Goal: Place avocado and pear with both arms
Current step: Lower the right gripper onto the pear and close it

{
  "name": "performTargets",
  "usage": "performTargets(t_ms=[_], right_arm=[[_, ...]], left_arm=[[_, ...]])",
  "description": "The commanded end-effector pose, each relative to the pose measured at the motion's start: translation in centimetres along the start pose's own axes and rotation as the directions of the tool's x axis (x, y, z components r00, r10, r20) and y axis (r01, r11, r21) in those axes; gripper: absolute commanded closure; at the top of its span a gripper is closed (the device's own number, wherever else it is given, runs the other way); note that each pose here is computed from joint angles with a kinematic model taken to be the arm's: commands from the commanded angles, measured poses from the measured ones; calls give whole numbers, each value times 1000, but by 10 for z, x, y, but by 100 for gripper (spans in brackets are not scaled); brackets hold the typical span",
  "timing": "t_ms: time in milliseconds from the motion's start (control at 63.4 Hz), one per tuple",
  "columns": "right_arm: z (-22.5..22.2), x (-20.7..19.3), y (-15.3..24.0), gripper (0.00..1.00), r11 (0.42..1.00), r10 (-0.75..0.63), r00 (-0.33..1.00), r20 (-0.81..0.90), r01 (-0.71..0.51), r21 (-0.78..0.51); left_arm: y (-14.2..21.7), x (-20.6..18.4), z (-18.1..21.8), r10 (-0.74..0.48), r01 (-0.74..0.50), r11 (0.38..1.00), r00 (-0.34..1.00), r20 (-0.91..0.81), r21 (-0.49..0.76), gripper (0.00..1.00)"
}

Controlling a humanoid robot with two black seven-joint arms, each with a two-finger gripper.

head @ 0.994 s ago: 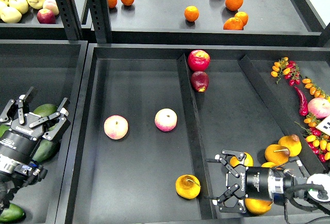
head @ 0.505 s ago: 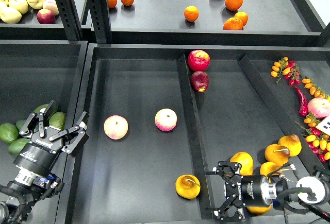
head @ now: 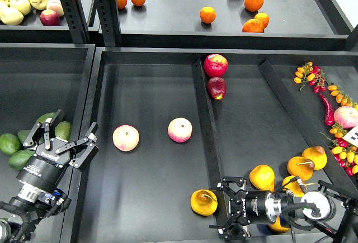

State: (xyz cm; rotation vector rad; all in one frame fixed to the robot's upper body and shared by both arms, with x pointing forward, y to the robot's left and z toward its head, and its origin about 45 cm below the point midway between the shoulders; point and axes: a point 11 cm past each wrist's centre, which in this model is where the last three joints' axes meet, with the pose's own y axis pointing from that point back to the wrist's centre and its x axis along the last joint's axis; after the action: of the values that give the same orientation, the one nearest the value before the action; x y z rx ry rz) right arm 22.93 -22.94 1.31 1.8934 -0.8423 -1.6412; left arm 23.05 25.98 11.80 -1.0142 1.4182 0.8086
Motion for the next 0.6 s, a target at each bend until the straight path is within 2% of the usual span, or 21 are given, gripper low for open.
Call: performTargets(t_ms=[0, 331, 584], right_arm=[[0, 0, -7, 0, 1000, 2, 1000, 9, -2, 2], [1, 2, -14, 1, 1000, 15, 1000, 19, -15, 0], [0, 2, -25, 7, 1000, 30, 999, 28, -30, 1]], left_arm=[[0, 0, 0, -1, 1, 1000, 1000, 0, 0, 1], [0, 0, 1, 0, 0, 1000, 1000, 2, -1, 1], [2, 0, 0, 4, -4, 1000, 1000, 0, -3, 1]])
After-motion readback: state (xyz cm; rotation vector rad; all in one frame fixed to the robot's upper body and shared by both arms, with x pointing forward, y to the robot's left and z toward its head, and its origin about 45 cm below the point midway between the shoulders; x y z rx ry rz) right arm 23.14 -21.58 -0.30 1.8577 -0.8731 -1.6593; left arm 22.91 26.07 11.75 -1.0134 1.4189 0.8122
